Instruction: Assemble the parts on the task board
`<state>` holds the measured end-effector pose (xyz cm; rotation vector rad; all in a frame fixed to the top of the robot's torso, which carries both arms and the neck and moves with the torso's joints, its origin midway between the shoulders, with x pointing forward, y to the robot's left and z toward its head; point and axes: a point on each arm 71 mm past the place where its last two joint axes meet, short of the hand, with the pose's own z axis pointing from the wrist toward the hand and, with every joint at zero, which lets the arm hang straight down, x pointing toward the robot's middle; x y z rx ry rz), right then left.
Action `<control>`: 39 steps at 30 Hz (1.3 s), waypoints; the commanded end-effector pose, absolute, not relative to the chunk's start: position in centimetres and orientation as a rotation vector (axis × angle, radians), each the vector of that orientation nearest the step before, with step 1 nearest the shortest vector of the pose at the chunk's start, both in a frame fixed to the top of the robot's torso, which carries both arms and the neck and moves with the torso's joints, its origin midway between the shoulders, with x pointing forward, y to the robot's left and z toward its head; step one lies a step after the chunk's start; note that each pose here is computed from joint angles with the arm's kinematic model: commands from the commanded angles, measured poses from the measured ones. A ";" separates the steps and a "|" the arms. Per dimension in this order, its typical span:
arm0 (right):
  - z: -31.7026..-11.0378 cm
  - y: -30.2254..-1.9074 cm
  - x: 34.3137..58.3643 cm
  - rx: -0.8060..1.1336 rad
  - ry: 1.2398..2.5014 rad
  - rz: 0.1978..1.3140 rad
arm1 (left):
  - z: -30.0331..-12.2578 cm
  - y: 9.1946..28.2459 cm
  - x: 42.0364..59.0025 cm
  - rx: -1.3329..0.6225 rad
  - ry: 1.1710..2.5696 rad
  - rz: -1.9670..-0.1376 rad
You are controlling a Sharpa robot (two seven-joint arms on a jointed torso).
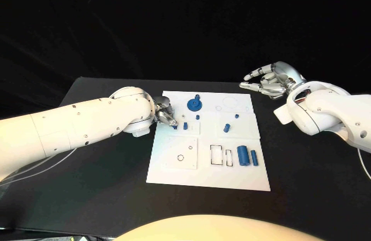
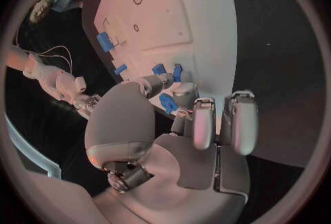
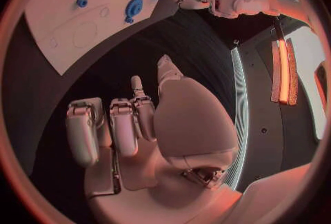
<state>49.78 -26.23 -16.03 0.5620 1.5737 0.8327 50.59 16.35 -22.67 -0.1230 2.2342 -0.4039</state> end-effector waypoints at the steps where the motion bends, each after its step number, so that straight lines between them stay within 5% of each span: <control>1: -16.0 -26.1 49.8 0.547 1.578 0.846 | -22.8 16.2 50.4 -0.098 2.254 -0.396; 39: -16.0 -26.1 49.7 0.544 1.576 0.850 | -23.2 16.0 50.5 -0.100 2.280 -0.396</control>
